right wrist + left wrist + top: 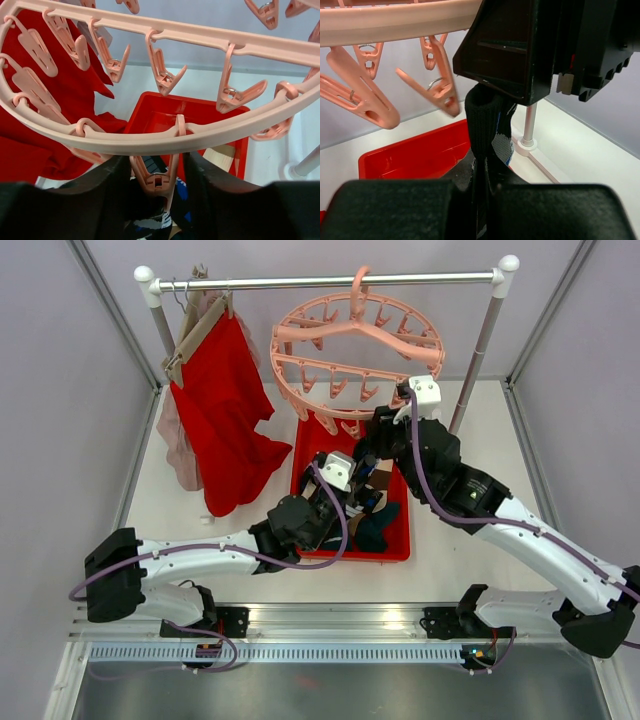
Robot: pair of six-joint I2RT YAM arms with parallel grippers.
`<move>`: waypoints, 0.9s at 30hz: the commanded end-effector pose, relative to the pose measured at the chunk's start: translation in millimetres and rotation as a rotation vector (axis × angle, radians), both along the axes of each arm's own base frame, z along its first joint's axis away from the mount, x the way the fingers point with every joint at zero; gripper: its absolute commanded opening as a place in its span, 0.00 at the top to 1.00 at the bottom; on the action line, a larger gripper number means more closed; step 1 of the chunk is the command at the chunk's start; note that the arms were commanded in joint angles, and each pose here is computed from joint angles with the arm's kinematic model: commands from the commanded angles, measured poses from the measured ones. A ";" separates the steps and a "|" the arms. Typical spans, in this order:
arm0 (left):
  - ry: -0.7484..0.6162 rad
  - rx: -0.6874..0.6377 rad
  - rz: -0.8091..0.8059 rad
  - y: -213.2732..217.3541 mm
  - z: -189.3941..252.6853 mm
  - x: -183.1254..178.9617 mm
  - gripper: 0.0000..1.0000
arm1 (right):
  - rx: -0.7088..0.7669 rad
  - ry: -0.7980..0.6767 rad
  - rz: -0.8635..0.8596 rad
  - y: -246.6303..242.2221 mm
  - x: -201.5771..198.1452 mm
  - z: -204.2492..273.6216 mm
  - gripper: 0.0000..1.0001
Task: Clip the socks to the hanger
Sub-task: Clamp the sock onto the hanger.
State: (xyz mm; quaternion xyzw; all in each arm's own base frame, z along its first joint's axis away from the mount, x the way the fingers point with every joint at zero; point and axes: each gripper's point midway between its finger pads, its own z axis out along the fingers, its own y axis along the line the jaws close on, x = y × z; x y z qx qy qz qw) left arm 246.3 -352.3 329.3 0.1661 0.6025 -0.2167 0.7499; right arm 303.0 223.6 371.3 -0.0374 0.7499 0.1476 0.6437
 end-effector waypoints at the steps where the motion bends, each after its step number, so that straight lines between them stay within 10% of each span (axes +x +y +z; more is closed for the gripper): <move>1: 0.003 -0.100 0.005 5.1 29.9 -2.6 0.98 | 0.069 -0.024 0.006 -4.4 -6.9 21.0 0.46; 27: -0.013 0.017 0.318 152.9 109.3 12.9 0.98 | 0.077 0.065 0.049 -19.7 -34.8 -32.0 0.28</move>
